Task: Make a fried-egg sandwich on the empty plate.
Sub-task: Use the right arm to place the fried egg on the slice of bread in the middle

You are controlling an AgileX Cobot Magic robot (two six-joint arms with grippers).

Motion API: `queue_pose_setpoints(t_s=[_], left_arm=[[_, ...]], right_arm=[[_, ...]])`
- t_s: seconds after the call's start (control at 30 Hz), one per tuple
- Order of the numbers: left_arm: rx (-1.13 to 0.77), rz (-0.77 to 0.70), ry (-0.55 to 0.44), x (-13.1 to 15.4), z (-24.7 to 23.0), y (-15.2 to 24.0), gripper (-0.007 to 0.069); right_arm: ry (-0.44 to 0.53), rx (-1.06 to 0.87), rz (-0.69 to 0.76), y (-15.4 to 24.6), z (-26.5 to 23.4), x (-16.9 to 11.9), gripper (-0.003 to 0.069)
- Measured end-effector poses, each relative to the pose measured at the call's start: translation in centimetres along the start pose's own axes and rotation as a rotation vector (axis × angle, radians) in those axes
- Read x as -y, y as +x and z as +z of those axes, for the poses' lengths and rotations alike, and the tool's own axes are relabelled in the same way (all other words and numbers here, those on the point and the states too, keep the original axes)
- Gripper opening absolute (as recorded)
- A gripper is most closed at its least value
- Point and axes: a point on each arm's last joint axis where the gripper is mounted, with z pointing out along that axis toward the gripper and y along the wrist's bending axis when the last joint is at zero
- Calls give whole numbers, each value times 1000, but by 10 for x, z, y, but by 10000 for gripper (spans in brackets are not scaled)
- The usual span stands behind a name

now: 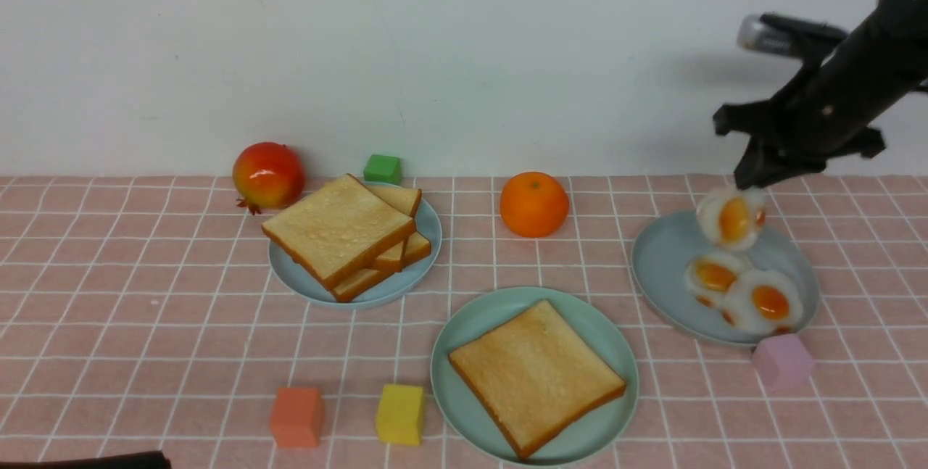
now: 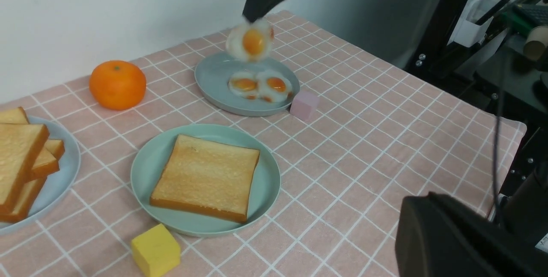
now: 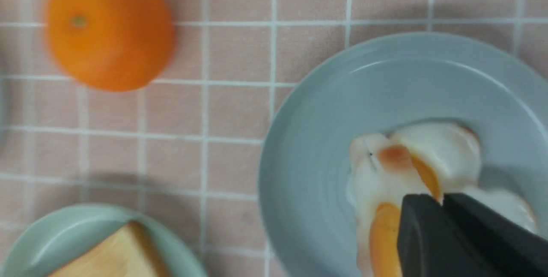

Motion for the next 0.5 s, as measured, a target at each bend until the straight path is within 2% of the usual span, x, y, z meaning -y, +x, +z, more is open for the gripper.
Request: queue_pose_setpoints(t_s=[0.17,0.37,0.5], left_arm=[[1,5,-3,0,0,0,12],[5,5,-2,0,0,0,13],[12,5,-2,0,0,-1,13]], right_arm=[[4,27,1,27,-33,-7,60],[-34,4,31,50,-44,-12,60],[-154,-47,27,57,-44,-23,60]])
